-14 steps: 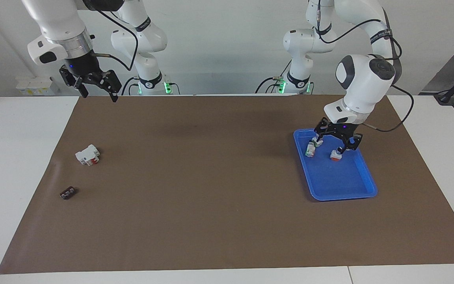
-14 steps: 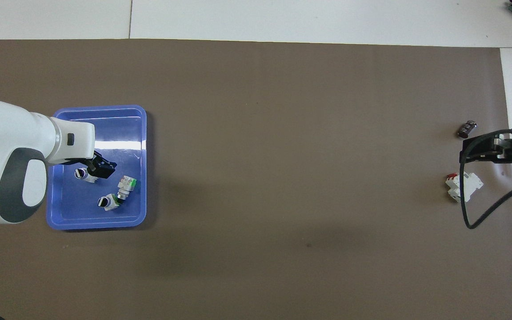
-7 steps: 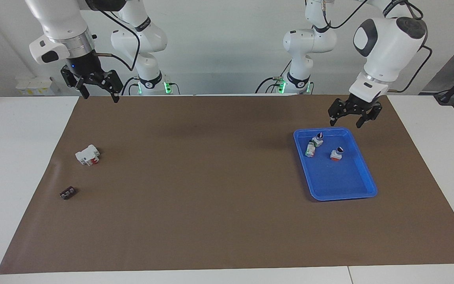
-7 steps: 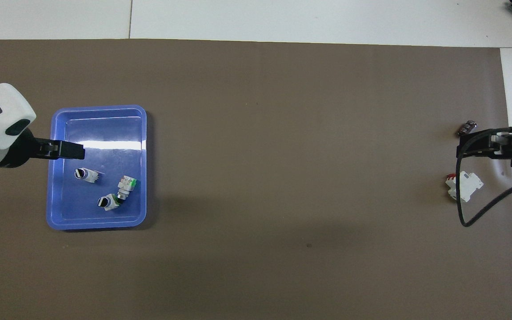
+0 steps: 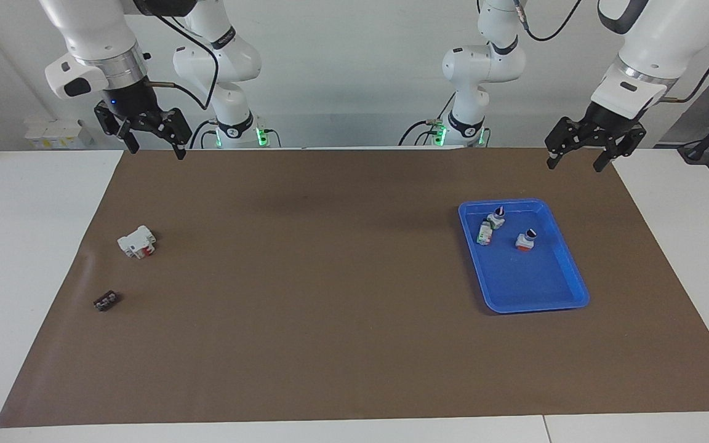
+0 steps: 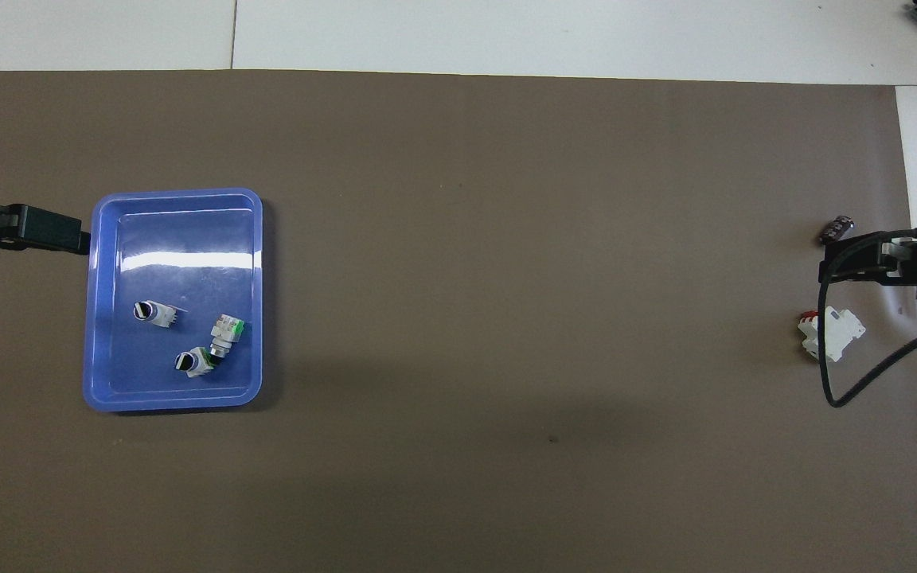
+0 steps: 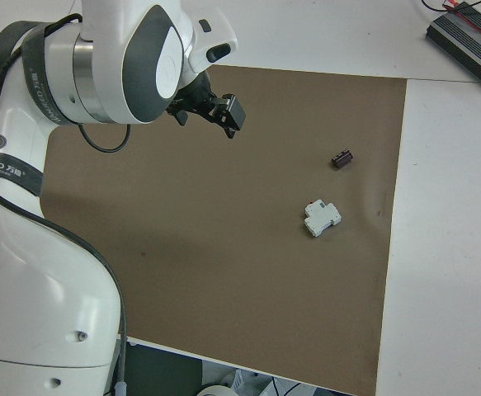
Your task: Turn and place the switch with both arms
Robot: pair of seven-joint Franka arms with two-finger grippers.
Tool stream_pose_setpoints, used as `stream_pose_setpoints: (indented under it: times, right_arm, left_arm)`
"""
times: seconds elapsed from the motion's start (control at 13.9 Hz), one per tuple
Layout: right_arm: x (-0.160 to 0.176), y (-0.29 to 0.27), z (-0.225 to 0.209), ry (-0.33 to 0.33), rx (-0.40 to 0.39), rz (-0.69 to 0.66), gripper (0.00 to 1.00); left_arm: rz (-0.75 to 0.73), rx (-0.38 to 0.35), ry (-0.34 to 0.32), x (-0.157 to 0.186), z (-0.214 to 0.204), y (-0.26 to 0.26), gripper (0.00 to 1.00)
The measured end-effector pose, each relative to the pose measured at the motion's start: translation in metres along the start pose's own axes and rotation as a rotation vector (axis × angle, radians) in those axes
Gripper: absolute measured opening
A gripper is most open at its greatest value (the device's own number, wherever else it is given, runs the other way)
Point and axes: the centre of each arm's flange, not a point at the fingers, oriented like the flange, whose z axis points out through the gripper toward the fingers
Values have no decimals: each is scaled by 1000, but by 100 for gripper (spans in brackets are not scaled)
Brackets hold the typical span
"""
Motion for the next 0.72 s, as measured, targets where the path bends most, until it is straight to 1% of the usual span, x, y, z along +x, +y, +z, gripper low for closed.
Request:
stream_pose_setpoints:
  times: [0.14,0.36,0.51,0.72]
  right_arm:
    - [0,0,0,0,0,0,100]
    - [0,0,0,0,0,0,100]
    - [0,0,0,0,0,0,100]
    - [0,0,0,0,0,0,100]
  left_arm:
    - [-10,2,-21,-6,-8,0,100]
    - [-43,5,-56,-27,-19,2,100]
    - [-57,7,-82,-38,-18,1,100]
    - [-71,17,-93,-46,-15,-5,100]
